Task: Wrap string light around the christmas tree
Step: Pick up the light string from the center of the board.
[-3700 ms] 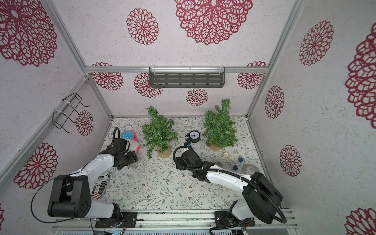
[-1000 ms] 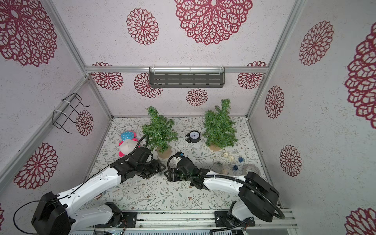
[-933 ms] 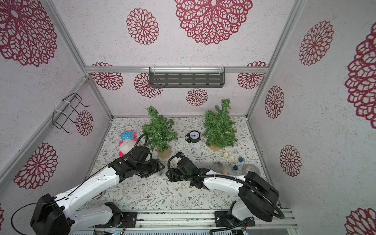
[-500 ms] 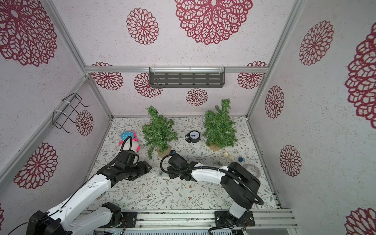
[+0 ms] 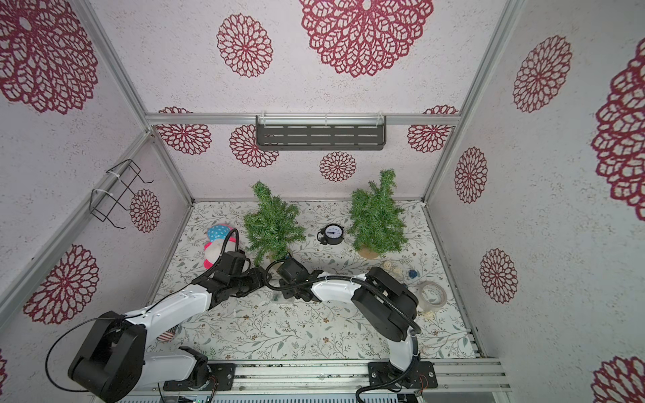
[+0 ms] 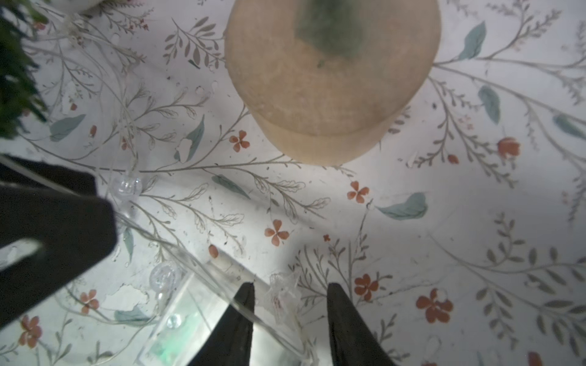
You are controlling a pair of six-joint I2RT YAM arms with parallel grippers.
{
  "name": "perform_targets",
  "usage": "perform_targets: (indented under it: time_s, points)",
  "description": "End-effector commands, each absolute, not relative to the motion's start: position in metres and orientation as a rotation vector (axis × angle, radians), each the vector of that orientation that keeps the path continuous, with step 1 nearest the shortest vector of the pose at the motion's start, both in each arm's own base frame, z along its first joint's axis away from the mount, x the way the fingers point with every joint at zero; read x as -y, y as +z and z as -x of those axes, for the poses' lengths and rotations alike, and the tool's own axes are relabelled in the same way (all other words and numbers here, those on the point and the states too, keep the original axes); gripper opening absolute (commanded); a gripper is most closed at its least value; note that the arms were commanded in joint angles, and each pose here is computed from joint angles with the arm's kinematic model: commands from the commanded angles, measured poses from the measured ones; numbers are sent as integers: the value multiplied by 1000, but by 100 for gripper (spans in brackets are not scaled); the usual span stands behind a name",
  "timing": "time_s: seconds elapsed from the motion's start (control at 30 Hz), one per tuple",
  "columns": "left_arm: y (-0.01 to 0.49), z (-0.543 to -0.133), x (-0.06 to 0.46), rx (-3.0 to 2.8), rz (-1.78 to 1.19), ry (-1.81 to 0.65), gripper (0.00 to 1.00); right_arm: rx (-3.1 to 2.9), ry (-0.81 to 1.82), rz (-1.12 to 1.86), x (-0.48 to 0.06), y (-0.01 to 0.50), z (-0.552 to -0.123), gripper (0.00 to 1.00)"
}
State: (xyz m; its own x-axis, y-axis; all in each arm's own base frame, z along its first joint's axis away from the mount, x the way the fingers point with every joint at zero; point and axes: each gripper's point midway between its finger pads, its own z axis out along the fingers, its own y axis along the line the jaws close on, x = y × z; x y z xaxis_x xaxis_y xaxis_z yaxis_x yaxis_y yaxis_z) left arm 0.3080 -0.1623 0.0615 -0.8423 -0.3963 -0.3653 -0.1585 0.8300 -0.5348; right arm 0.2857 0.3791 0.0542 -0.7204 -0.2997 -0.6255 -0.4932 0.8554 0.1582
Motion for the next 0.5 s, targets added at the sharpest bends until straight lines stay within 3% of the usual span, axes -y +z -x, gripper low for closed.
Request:
perform_targets:
  time_s: [0.0, 0.2, 0.47]
  points:
    - [73, -331, 171, -2463, 351, -698, 60, -2389, 431, 545, -379, 64, -293, 25]
    - [79, -322, 172, -2477, 327, -694, 23, -2363, 461, 517, -365, 85, -284, 13]
    - [151, -265, 148, -2450, 226, -692, 9, -2382, 544, 255, -312, 105, -268, 12]
